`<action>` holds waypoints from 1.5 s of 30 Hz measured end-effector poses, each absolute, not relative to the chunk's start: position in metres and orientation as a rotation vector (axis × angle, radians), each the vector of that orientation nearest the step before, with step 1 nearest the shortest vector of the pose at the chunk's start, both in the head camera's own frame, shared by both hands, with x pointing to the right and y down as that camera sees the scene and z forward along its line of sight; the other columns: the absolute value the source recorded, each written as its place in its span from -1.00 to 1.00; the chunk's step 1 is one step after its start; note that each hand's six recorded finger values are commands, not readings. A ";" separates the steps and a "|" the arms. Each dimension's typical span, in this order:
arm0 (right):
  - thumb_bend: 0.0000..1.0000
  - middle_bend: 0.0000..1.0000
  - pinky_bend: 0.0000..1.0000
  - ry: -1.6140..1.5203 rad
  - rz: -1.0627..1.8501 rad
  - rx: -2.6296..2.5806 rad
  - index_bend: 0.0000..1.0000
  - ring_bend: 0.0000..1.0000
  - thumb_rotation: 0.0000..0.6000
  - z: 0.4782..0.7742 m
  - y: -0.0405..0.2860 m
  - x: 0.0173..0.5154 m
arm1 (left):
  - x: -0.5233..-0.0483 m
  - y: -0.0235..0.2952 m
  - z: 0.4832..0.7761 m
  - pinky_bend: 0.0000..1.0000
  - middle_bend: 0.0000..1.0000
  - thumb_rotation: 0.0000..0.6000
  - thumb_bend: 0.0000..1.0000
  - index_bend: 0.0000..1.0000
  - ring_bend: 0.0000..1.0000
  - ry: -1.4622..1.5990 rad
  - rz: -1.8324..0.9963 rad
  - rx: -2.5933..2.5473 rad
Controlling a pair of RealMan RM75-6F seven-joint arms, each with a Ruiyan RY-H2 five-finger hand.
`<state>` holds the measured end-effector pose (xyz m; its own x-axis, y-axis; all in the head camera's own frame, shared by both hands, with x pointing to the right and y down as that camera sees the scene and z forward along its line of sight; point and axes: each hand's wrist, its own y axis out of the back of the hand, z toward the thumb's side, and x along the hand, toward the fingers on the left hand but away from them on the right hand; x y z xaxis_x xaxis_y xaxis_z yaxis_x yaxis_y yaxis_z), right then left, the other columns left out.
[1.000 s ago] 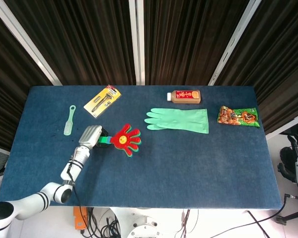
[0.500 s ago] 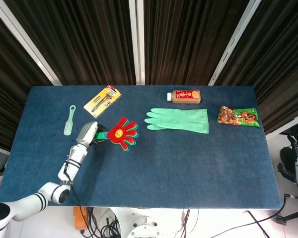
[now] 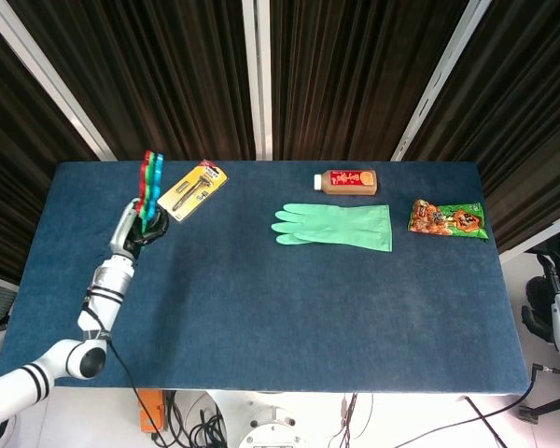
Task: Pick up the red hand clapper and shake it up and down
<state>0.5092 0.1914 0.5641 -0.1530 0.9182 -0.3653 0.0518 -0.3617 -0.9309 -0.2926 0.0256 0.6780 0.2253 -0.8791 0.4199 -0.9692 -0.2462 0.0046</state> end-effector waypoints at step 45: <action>-0.43 -1.00 -1.00 -1.129 1.602 -1.432 -1.00 -1.00 1.00 0.572 0.190 0.507 | -0.297 0.019 0.673 1.00 1.00 1.00 0.34 1.00 1.00 -1.610 0.328 2.131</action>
